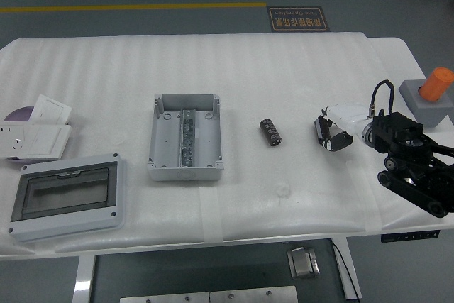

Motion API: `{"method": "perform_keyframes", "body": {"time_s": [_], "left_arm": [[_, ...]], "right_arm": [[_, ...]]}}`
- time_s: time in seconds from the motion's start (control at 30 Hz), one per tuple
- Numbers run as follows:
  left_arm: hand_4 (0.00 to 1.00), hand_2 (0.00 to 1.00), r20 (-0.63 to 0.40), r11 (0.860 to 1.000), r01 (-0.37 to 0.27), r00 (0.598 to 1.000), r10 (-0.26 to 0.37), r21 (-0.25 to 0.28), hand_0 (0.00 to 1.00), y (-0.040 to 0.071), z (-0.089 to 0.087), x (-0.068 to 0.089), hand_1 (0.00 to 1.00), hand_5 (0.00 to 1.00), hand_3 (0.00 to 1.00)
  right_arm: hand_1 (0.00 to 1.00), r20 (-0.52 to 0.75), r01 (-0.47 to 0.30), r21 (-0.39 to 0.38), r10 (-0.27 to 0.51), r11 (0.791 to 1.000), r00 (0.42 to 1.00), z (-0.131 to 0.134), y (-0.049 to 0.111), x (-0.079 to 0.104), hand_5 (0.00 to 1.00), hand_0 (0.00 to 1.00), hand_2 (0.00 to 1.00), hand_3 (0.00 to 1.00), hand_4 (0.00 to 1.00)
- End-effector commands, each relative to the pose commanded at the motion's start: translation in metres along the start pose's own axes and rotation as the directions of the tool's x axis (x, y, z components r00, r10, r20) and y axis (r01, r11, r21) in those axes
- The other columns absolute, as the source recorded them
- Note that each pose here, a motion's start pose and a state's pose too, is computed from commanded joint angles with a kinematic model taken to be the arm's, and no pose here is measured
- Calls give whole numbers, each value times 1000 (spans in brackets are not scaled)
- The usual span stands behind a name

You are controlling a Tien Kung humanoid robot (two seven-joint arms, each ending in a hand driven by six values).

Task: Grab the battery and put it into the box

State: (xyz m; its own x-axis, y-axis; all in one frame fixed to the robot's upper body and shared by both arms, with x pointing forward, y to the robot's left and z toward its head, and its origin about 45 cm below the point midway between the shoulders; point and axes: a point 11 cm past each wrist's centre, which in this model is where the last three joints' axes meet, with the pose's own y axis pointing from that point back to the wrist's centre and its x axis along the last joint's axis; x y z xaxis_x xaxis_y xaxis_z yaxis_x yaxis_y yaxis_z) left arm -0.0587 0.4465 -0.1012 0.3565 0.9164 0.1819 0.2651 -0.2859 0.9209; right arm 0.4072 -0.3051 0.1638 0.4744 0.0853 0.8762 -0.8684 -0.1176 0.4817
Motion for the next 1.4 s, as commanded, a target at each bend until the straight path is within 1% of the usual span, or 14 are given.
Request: {"method": "perform_keyframes", "body": {"time_s": [0.07, 0.23, 0.4, 0.53, 0.6, 0.63, 0.8, 0.83, 0.93, 1.0, 1.03, 1.2, 1.23, 1.4], "left_arm": [[660, 579, 0, 1000, 0, 1000, 0, 0, 693, 0, 0, 0, 706, 439, 570], [660, 580, 0, 1000, 2, 1000, -2, 5, 692, -1, -2, -1, 707, 441, 570], [660, 580, -2, 1000, 3, 1000, -3, 11, 692, -1, -4, -2, 707, 441, 570], [662, 580, -2, 1000, 3, 1000, -3, 13, 692, -1, -6, -2, 706, 447, 570], [662, 580, -2, 1000, 4, 1000, -4, 13, 692, -1, -6, -3, 706, 447, 570], [664, 580, -2, 1000, 4, 1000, -4, 14, 692, -1, -6, -3, 707, 450, 570], [664, 580, -1, 1000, 5, 1000, -5, 17, 692, -2, -8, -3, 707, 450, 570], [665, 580, -1, 1000, 5, 1000, -5, 18, 692, -2, -8, -3, 705, 453, 570], [665, 580, 0, 1000, 7, 1000, -7, 17, 692, -2, -7, -3, 705, 453, 570], [665, 580, 1, 1000, 8, 1000, -8, 17, 692, -2, -7, -3, 705, 453, 570], [667, 576, 1, 1000, 9, 1000, -9, 17, 692, -2, -7, -3, 705, 453, 569], [667, 576, 3, 1000, 8, 1000, -8, 20, 692, -2, -8, -3, 705, 453, 569], [668, 546, 3, 1000, 8, 1000, -8, 21, 692, -2, -8, -3, 705, 457, 557], [668, 546, 5, 1000, 8, 1000, -8, 21, 692, -2, -8, -3, 705, 457, 557]], "right_arm": [[610, 22, -14, 13, 14, 1000, 1000, -4, 1, 4, 244, 579, 604, 685, 570], [606, 128, -96, 78, 85, 992, 988, -26, 8, 28, 253, 573, 599, 683, 569], [606, 261, -204, 176, 154, 963, 953, -64, 19, 53, 253, 573, 599, 683, 569], [603, 320, -249, 257, 160, 934, 934, -99, 30, 60, 274, 577, 599, 683, 574], [603, 330, -253, 290, 151, 923, 932, -116, 36, 59, 274, 577, 599, 683, 574], [615, 334, -252, 303, 146, 919, 931, -122, 37, 58, 311, 584, 609, 691, 592], [615, 338, -217, 361, 90, 907, 937, -153, 40, 40, 311, 584, 609, 691, 592], [696, 337, -210, 367, 81, 906, 938, -157, 40, 37, 396, 646, 748, 783, 678], [696, 336, -182, 385, 46, 905, 941, -170, 40, 29, 396, 646, 748, 783, 678], [696, 338, -170, 393, 30, 904, 941, -175, 40, 26, 396, 646, 748, 783, 678], [806, 339, -165, 396, 23, 903, 941, -177, 40, 24, 472, 760, 869, 951, 776], [806, 348, -156, 411, 4, 898, 937, -187, 40, 21, 472, 760, 869, 951, 776], [833, 351, -157, 413, 2, 897, 936, -189, 40, 21, 473, 793, 905, 998, 789], [833, 358, -156, 416, -4, 896, 934, -192, 40, 21, 473, 793, 905, 998, 789]]}}
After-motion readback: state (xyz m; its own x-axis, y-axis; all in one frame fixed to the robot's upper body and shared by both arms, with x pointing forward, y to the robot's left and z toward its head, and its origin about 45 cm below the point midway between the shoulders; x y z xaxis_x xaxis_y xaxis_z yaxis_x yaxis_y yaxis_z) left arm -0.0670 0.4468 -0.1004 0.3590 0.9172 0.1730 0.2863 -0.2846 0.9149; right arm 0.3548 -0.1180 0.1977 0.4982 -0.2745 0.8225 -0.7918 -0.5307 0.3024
